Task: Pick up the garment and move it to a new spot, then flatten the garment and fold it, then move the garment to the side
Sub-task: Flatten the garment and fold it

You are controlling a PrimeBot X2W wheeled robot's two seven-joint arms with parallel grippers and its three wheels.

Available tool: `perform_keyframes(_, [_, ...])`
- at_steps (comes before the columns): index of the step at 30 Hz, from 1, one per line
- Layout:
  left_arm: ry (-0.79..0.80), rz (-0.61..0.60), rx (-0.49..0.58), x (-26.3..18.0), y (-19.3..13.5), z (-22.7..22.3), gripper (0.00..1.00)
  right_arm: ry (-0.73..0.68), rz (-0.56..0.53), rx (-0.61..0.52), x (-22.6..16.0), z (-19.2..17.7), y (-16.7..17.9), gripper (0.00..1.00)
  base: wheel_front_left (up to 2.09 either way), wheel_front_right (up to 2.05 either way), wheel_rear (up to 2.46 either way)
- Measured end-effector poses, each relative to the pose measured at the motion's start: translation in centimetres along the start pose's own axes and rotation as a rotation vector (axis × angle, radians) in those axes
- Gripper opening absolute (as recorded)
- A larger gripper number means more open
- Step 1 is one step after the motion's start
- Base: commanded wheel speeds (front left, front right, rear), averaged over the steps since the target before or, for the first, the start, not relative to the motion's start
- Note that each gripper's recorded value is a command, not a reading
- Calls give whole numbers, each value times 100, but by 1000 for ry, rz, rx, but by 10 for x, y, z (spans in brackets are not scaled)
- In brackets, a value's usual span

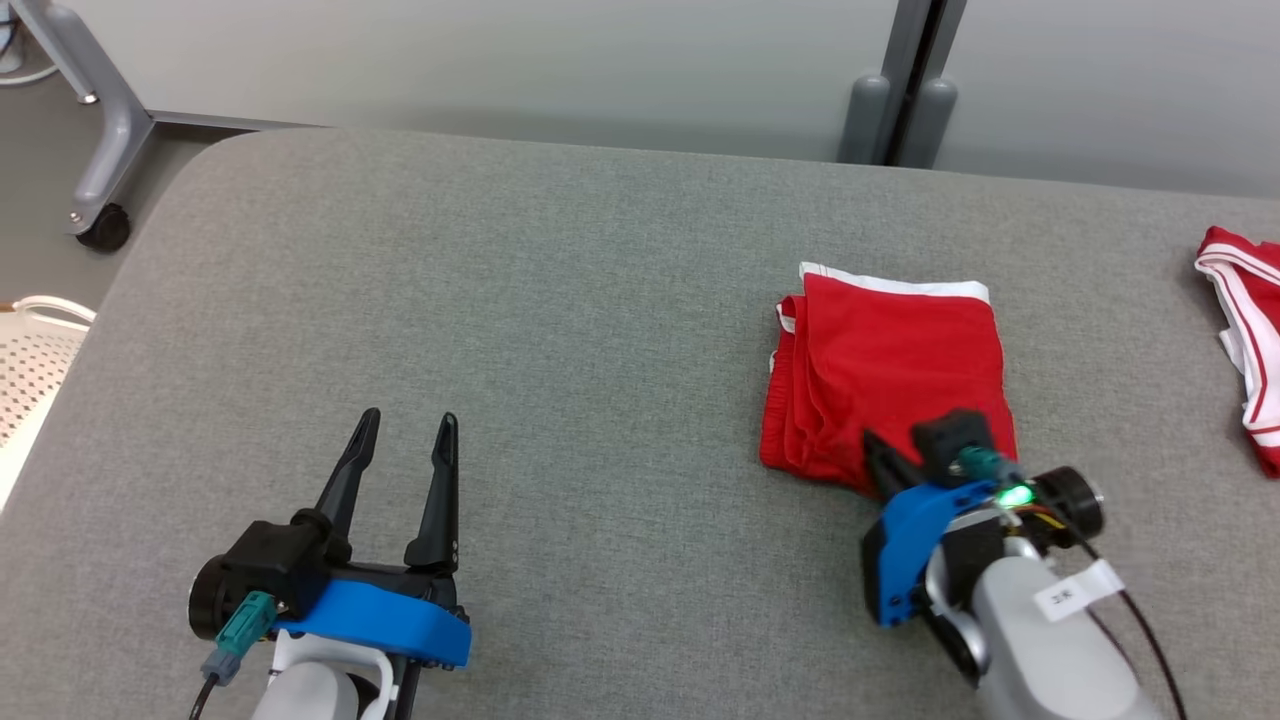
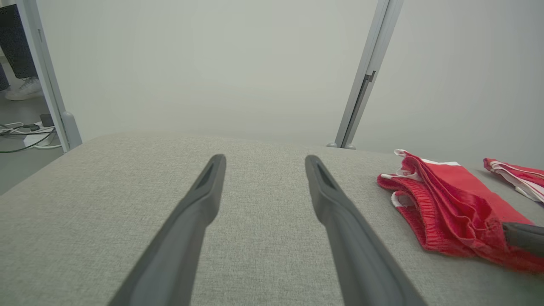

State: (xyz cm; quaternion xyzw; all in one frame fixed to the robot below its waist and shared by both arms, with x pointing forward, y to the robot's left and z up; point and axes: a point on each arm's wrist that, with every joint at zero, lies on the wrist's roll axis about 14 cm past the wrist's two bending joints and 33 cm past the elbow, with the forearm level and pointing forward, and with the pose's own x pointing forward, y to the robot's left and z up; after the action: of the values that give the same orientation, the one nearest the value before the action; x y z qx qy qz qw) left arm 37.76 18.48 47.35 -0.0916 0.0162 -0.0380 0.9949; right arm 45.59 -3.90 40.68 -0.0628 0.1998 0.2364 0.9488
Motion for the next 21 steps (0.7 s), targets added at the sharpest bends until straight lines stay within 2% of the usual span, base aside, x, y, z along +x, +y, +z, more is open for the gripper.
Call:
perform_keyframes(5, [-13, 10, 4, -4, 3, 5, 100, 13, 196, 7, -1, -3, 67, 0, 0, 0, 0])
perform_keyframes(10, [-13, 11, 5, -8, 4, 5, 100, 31, 347, 84, -22, -7, 120, 0, 0, 0, 0])
perform_keyframes(14, [-10, 4, -1, -9, 1, 3, 100, -89, 349, 166, -32, 20, 121, 0, 0, 0, 0])
perform_keyframes(15, [-10, 4, -1, -9, 1, 3, 100, -89, 349, 166, -32, 20, 121, 11, 0, 0, 0])
perform_keyframes(16, [-12, 1, -3, -10, 0, 4, 100, -185, 298, 221, -37, 39, 104, 77, 0, 0, 0])
perform_keyframes(17, [-12, -1, -6, -10, -1, 4, 100, -239, 263, 256, -41, 48, 93, 100, 0, 0, 0])
perform_keyframes(20, [-1, -11, -5, -12, -3, 0, 100, -369, 136, 323, -59, 63, 52, 100, 0, 0, 0])
perform_keyframes(21, [-1, -11, -5, -12, -3, 0, 100, -369, 136, 323, -59, 63, 52, 100, 0, 0, 0])
